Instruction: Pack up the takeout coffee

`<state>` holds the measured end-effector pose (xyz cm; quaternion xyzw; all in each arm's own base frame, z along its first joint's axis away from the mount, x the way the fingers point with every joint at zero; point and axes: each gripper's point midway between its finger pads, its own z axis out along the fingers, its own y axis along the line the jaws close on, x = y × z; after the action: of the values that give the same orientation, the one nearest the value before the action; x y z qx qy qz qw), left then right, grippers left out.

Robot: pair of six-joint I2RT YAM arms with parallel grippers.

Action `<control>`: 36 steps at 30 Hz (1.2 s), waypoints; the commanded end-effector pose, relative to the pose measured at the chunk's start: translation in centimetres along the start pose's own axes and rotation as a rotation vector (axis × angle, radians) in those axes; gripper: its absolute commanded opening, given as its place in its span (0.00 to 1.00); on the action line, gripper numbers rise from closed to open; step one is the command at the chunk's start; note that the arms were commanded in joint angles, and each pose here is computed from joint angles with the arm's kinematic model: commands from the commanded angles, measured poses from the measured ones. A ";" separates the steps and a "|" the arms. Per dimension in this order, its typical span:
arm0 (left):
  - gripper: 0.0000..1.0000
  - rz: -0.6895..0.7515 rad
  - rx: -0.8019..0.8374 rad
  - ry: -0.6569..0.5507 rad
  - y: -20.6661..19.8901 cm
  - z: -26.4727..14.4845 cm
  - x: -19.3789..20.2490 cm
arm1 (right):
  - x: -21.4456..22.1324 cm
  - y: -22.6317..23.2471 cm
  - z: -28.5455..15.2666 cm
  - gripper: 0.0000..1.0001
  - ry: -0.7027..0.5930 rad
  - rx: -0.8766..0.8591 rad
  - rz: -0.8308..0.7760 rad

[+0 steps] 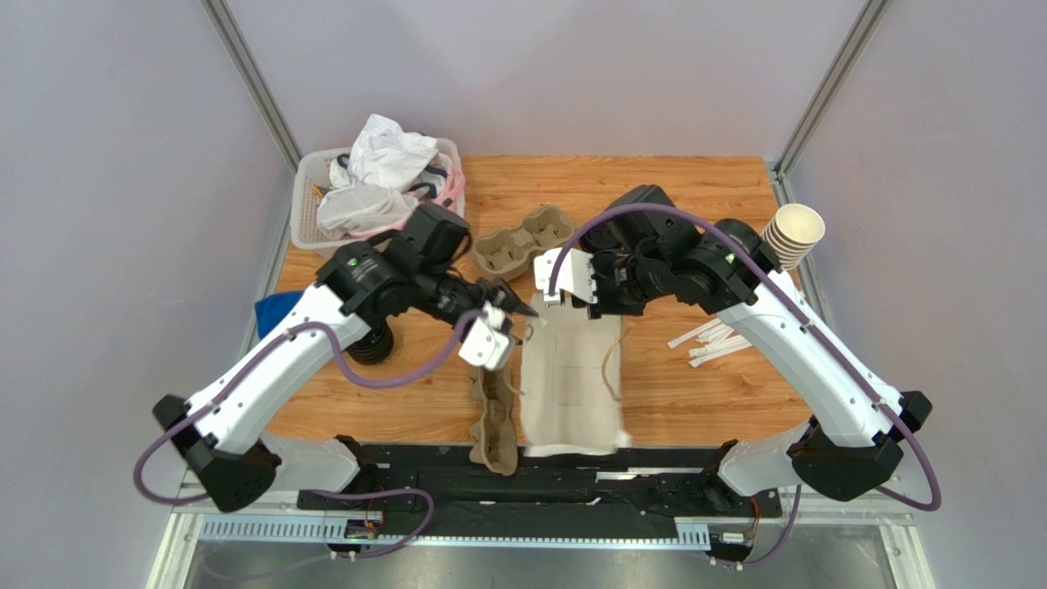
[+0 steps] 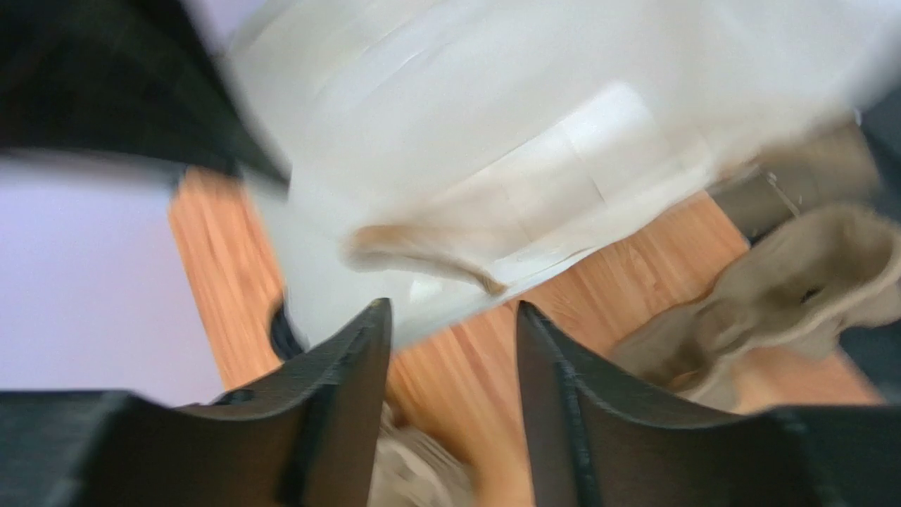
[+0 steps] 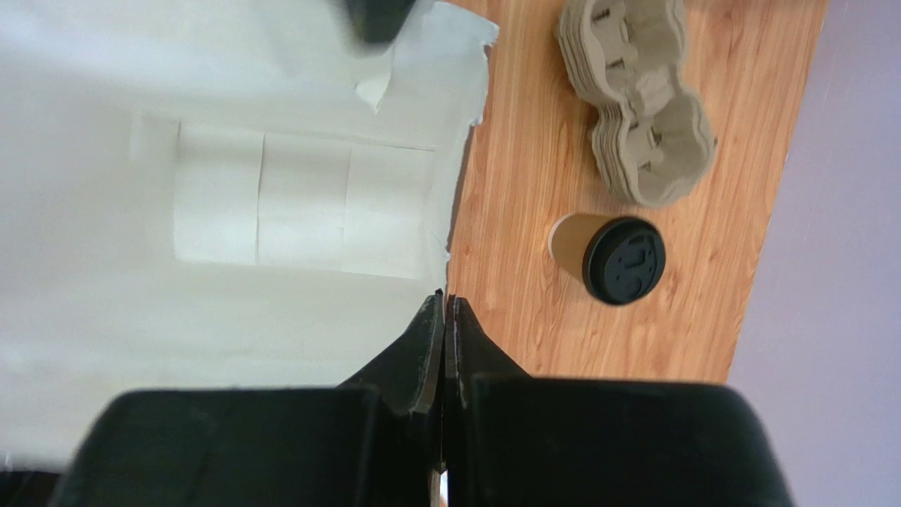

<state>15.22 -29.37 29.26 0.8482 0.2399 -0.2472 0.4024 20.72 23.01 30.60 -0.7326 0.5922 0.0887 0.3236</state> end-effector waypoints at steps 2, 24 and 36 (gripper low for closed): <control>0.64 -0.500 -0.435 -0.078 3.5 -6.4 0.1 | 2.2 0.2 -3.4 0.00 0.023 0.071 0.214; 0.68 -1.395 -0.387 0.303 -2.3 -1.6 15.8 | 3.1 -0.1 -5.4 0.00 -0.062 0.137 0.448; 0.58 -1.456 -0.130 0.676 -7.8 3.4 19.8 | 3.0 -0.2 -5.4 0.00 -0.077 0.158 0.471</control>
<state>24.45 -24.73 11.54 0.4762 0.8423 -0.2182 0.1269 20.71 17.26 33.30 -0.5541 0.7325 0.1301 0.3733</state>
